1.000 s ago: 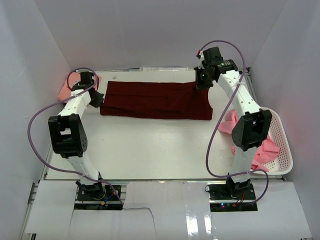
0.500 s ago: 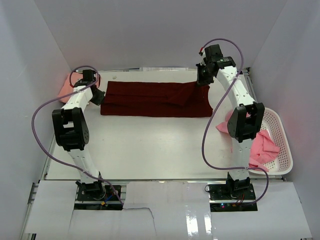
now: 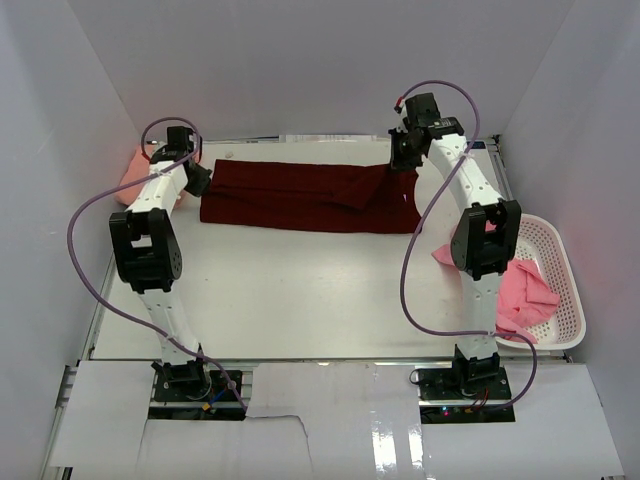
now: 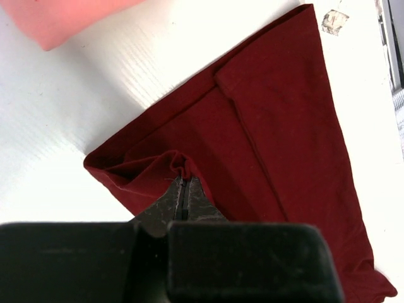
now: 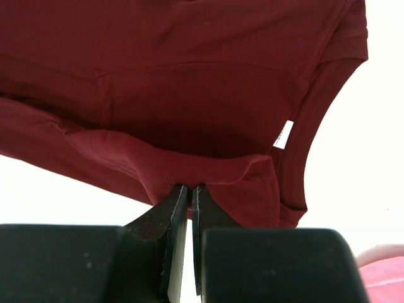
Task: Fold and stack the t-shirts
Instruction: Fold the other side of the tshirt into a rectangle
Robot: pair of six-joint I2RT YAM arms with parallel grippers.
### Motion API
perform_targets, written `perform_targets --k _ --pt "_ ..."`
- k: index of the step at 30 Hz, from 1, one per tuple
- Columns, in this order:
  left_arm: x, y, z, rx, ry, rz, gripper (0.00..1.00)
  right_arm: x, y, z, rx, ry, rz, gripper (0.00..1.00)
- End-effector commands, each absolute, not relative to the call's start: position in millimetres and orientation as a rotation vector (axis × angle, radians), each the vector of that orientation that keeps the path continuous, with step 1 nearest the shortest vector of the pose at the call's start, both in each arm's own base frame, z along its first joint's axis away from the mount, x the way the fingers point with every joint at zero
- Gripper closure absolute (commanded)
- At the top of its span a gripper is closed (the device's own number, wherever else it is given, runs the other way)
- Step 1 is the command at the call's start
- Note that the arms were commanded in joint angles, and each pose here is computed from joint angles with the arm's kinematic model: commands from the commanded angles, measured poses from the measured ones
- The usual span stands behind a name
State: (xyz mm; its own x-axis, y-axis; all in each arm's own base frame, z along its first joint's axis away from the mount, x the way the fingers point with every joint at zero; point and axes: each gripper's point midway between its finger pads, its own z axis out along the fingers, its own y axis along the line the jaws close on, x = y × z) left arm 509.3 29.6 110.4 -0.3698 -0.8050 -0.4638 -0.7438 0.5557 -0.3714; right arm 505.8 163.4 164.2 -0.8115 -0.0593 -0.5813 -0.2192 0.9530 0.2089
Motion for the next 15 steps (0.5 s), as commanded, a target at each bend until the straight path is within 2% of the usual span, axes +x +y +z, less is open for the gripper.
perform_targets --k 1,15 --pt "517 32 122 -1.216 2.161 -0.121 1.00 523 166 183 -0.207 2.414 0.378 0.92" --pt "531 35 118 -1.218 2.153 -0.108 1.00 541 168 175 -0.191 2.384 0.410 0.92"
